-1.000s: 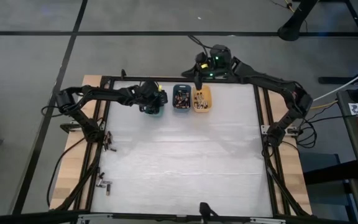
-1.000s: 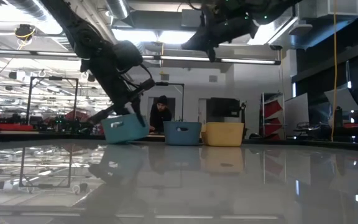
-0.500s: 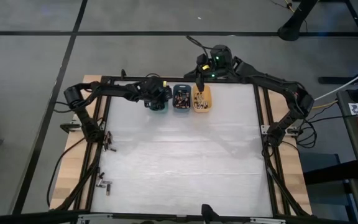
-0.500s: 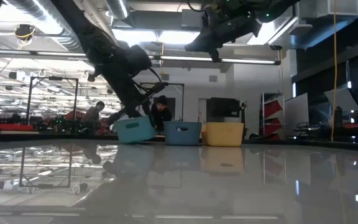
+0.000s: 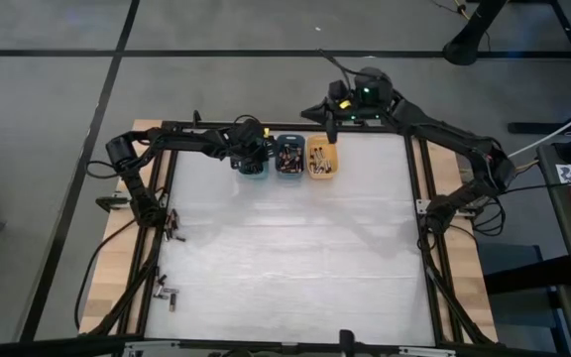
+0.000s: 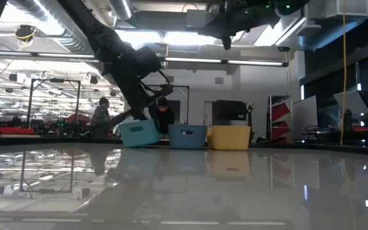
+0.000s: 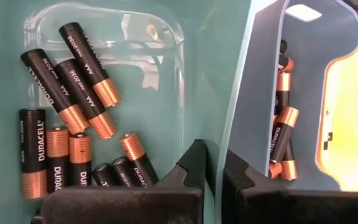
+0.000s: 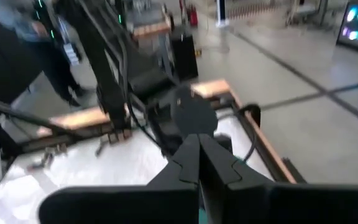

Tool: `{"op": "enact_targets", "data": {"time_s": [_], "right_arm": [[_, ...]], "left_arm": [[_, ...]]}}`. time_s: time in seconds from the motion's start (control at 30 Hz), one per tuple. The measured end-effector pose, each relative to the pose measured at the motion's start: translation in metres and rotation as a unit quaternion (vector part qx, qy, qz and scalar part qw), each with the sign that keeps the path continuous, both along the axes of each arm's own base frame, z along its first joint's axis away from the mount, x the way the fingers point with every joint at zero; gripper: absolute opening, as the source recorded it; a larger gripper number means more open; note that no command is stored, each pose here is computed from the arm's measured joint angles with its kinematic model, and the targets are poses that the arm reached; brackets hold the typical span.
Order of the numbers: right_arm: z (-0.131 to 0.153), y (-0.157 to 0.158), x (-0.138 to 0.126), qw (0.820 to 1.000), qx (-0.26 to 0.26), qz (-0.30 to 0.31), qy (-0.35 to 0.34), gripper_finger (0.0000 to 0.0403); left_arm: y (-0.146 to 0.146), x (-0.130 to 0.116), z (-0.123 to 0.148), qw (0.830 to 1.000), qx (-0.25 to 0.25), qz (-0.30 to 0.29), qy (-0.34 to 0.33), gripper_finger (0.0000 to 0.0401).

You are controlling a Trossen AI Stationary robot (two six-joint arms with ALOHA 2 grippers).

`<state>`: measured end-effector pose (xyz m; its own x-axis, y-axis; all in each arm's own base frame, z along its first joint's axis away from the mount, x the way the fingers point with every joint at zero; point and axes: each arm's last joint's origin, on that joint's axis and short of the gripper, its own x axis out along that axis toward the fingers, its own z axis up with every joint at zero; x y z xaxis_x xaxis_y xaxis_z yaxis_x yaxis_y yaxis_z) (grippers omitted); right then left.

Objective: Sort batteries
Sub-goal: Adjust the bins

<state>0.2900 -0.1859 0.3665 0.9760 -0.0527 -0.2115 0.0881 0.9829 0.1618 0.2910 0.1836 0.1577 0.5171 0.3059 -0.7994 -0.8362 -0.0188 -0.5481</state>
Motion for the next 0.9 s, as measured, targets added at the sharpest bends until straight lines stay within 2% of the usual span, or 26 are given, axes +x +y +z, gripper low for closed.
{"op": "enact_targets", "data": {"time_s": [0.17, 0.27, 0.43, 0.73, 0.9], "right_arm": [[-0.002, -0.002, -0.024, 0.998, 0.01, -0.008, -0.067, 0.0], [-0.009, -0.001, -0.038, 0.996, 0.029, -0.014, -0.083, 0.0], [-0.01, 0.01, -0.053, 0.995, 0.03, -0.014, -0.092, 0.0], [-0.006, 0.016, -0.06, 0.995, 0.021, -0.016, -0.099, 0.0], [-0.007, 0.016, -0.06, 0.995, 0.025, -0.013, -0.094, 0.0]], "left_arm": [[0.0, 0.0, 0.0, 1.0, 0.0, 0.004, -0.003, 0.0], [0.0, 0.0, 0.0, 1.0, -0.001, 0.004, -0.003, 0.0], [0.0, 0.001, 0.0, 1.0, -0.002, 0.008, -0.005, 0.0], [0.0, 0.004, -0.006, 1.0, -0.007, 0.015, -0.006, 0.0], [0.001, 0.009, -0.006, 1.0, 0.01, 0.003, -0.022, 0.0004]]}}
